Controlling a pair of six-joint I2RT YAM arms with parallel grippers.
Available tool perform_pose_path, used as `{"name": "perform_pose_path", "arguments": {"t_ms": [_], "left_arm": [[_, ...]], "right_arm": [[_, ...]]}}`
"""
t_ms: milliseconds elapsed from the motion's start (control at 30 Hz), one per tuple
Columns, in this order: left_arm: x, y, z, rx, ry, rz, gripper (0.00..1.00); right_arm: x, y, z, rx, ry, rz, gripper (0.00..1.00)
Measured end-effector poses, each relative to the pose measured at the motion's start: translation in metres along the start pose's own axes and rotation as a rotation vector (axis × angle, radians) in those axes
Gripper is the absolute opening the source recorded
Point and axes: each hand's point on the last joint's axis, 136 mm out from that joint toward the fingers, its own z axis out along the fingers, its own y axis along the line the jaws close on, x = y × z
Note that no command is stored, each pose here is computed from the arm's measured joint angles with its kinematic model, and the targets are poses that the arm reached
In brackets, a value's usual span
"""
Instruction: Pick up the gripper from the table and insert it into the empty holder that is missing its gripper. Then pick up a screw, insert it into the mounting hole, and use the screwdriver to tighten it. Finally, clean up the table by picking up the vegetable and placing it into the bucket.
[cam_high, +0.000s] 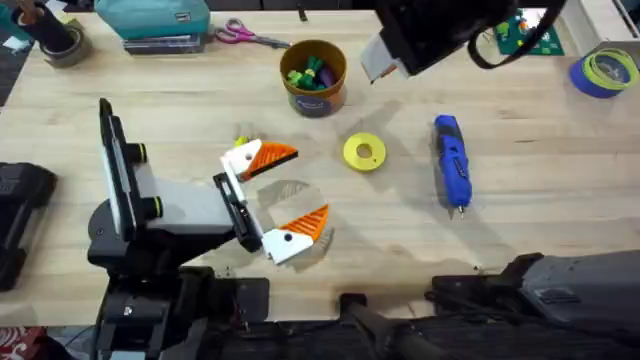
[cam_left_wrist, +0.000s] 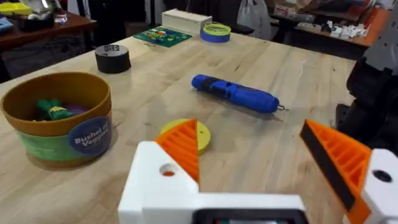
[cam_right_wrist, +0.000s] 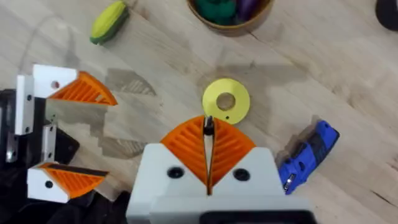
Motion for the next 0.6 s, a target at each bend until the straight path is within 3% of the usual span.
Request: {"name": "perform_pose_path", "arguments": {"t_ms": [233, 300, 600], "left_arm": [[0.000, 0.000, 0.000, 0.000, 0.000, 0.000, 0.985], [0.000, 0.000, 0.000, 0.000, 0.000, 0.000, 0.985], [0.000, 0.000, 0.000, 0.000, 0.000, 0.000, 0.986]], "right_arm": [[-0.019, 0.015, -0.007, -0.020, -0.044, -0.058, 0.006], [-0.036, 0.039, 0.007, -0.043, -0.038, -0.151, 0.006], [-0.027, 0.090, 0.017, -0.097, -0.015, -0.387, 0.006]]}}
